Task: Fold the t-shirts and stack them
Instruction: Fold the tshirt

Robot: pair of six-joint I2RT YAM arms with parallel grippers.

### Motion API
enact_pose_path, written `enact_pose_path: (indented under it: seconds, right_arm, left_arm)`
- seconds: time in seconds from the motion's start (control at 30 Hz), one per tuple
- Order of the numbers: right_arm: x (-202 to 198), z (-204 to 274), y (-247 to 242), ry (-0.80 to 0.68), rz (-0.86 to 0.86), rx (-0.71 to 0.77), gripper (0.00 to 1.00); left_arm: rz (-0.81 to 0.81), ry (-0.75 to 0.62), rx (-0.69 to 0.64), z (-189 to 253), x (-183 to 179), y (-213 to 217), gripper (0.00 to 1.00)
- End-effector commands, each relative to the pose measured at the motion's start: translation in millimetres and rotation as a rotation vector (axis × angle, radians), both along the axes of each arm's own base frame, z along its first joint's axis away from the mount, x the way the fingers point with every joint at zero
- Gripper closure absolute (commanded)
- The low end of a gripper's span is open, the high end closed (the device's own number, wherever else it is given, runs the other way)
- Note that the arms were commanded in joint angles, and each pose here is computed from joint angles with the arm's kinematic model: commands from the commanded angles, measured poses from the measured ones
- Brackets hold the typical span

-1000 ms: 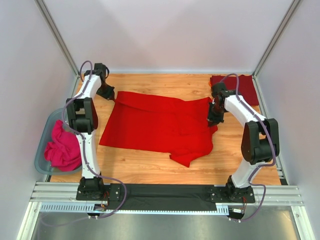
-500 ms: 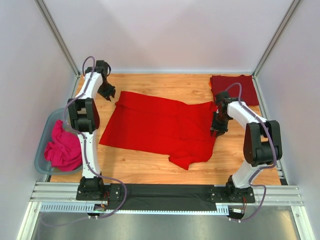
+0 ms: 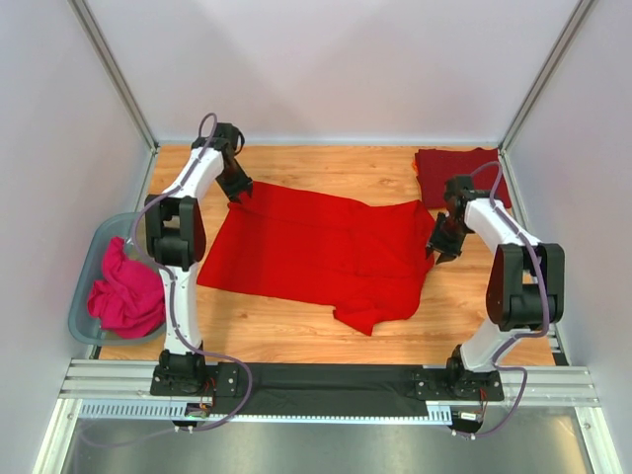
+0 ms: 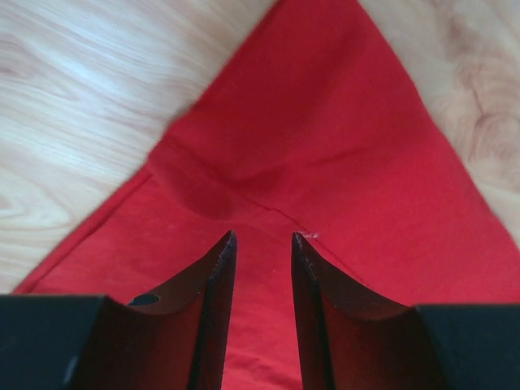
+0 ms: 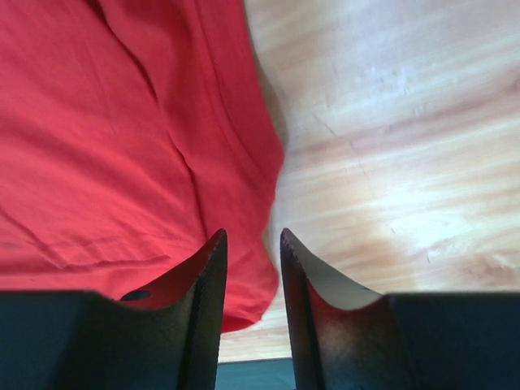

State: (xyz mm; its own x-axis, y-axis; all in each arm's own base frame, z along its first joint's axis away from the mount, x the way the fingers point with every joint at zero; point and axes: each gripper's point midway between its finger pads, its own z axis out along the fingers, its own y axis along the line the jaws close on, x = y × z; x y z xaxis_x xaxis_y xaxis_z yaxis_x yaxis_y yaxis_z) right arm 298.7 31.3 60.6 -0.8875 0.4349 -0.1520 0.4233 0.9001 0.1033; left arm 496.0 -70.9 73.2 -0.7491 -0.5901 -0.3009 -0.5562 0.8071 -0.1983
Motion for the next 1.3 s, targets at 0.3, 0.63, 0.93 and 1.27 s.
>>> enact_pose_path:
  seconds: [0.3,0.63,0.93,1.27]
  right_arm:
    - [143,22,14,-0.37,0.048,0.22,0.6]
    - [201,12,50,-0.44,0.198,0.333,0.6]
    - [231,-10,76,-0.439,0.239,0.341,0.62]
    - [276,-18,66,-0.496,0.26,0.269,0.94]
  left_arm:
    - [0.048,0.115,-0.021,-62,6,25,0.59]
    - [0.08,0.127,0.017,-61,6,49,0.58]
    - [0.098,0.113,0.056,-53,11,58,0.57]
    - [0.184,0.129,0.119,-44,7,86,0.57]
